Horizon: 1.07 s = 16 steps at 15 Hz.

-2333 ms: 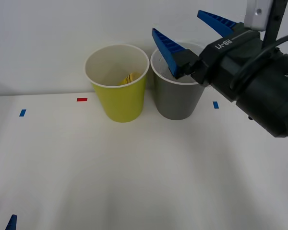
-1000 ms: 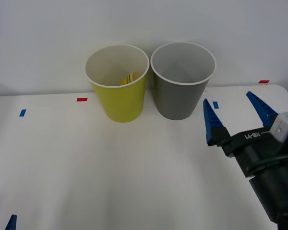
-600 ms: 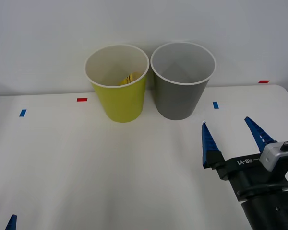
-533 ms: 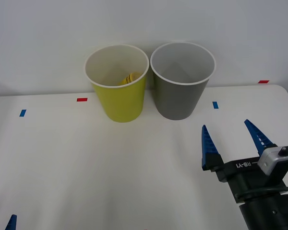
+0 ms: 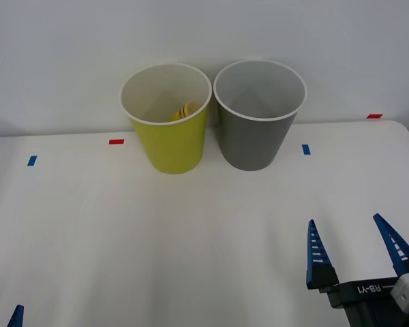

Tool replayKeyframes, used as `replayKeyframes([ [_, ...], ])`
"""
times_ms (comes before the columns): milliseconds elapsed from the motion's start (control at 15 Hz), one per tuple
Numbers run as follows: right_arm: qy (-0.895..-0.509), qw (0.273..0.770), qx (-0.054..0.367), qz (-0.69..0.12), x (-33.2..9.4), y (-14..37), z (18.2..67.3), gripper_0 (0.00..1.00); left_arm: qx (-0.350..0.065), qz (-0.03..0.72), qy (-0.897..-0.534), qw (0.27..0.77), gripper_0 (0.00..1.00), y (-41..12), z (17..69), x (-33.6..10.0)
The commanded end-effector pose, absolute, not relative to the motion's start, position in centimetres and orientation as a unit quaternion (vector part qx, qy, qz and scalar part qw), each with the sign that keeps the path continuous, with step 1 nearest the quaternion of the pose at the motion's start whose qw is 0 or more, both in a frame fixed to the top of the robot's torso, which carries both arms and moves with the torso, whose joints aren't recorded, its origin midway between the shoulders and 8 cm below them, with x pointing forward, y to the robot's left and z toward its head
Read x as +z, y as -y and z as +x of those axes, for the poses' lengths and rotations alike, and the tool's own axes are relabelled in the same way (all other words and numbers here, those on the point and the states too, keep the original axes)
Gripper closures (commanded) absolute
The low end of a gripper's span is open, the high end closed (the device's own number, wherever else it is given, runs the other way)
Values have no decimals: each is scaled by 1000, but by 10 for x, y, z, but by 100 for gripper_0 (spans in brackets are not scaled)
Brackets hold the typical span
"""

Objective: Put cans in the gray bin and PET bottles in the light green bin.

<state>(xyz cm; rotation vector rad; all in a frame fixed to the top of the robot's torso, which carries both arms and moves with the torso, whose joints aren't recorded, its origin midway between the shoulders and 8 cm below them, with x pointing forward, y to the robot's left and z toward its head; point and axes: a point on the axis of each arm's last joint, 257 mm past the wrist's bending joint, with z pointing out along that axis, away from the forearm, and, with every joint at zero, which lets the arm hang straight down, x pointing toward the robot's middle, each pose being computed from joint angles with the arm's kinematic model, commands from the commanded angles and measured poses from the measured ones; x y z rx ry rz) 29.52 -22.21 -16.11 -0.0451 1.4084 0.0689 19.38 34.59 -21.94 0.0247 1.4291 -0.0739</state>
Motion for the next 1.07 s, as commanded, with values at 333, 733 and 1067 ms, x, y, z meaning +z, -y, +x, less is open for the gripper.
replayKeyframes([
  [333,-676,737,27,-2,-183,237,246,0,-34,11,-655,755,0,-346,194,-219],
  [733,-678,734,15,-20,-198,239,231,0,-34,11,-655,755,0,-346,194,-219],
  [1067,-678,734,15,-20,-198,239,231,0,-34,11,-655,755,0,-346,194,-219],
])
